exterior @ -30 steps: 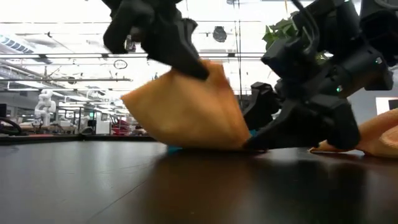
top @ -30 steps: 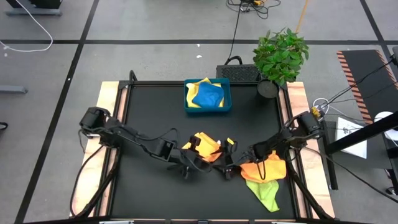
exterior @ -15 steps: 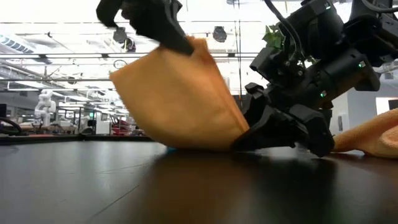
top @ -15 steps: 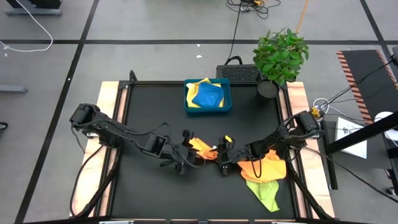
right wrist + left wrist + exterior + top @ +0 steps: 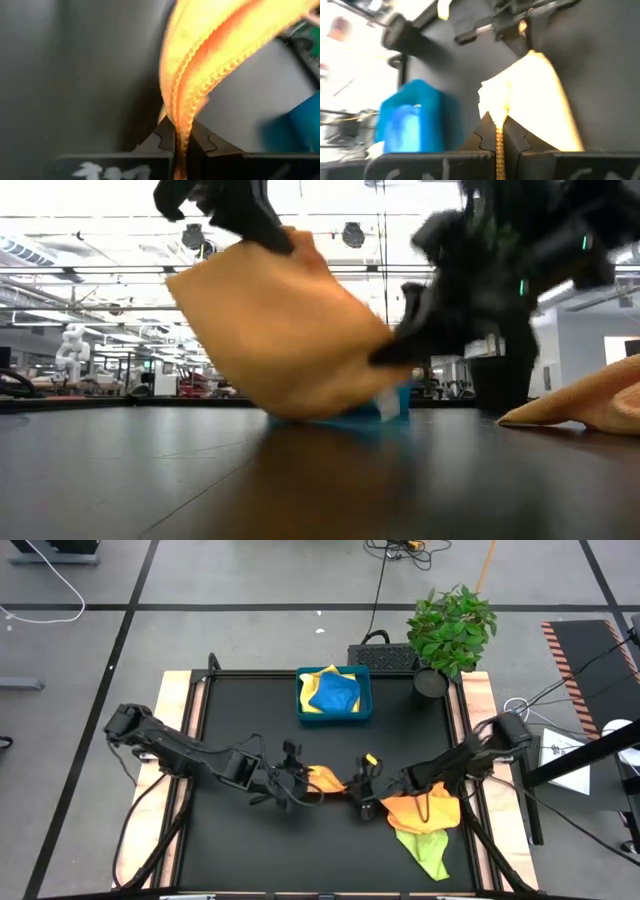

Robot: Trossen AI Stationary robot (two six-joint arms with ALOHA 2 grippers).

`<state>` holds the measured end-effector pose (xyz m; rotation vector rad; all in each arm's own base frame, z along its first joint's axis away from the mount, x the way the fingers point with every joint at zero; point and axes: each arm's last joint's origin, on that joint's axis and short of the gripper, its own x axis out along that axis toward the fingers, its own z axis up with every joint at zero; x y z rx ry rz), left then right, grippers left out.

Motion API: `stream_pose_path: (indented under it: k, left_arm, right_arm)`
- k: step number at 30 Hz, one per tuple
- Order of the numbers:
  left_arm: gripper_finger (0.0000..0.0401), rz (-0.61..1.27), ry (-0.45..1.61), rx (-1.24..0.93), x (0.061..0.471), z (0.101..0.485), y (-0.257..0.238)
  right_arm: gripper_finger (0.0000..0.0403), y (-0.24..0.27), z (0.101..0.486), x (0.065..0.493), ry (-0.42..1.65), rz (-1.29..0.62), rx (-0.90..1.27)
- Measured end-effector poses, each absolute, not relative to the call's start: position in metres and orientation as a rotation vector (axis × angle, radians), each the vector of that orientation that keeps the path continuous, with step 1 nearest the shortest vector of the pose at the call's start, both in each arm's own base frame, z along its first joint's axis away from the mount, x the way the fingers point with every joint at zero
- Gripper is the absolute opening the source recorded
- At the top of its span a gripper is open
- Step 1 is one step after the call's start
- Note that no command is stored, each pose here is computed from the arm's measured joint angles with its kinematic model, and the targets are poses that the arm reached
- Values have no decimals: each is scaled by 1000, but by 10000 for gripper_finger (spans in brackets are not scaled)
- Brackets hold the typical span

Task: Fold microfiber towels
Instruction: Stack the left orange microfiber towel on top of the blue microfiber towel in the bin

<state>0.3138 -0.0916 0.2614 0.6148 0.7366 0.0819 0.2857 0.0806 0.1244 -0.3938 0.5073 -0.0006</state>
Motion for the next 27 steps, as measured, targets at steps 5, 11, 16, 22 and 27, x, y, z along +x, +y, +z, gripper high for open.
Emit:
stream_pose_path:
  k: [5,11,16,22,27]
  left_arm:
    - [2,147,702,638,306,282,-74]
    - [2,425,680,627,305,299,-34]
    - [1,559,670,583,309,296,9]
    - [1,587,552,443,305,270,63]
    - [0,587,405,347,292,251,100]
  right_arm:
    - [2,68,175,270,443,-125,-410]
    - [1,32,214,255,445,-240,-417]
    - [1,-7,236,257,491,-370,-437]
    - [1,-55,247,254,634,-480,-456]
    - [0,-90,250,247,644,-482,-424]
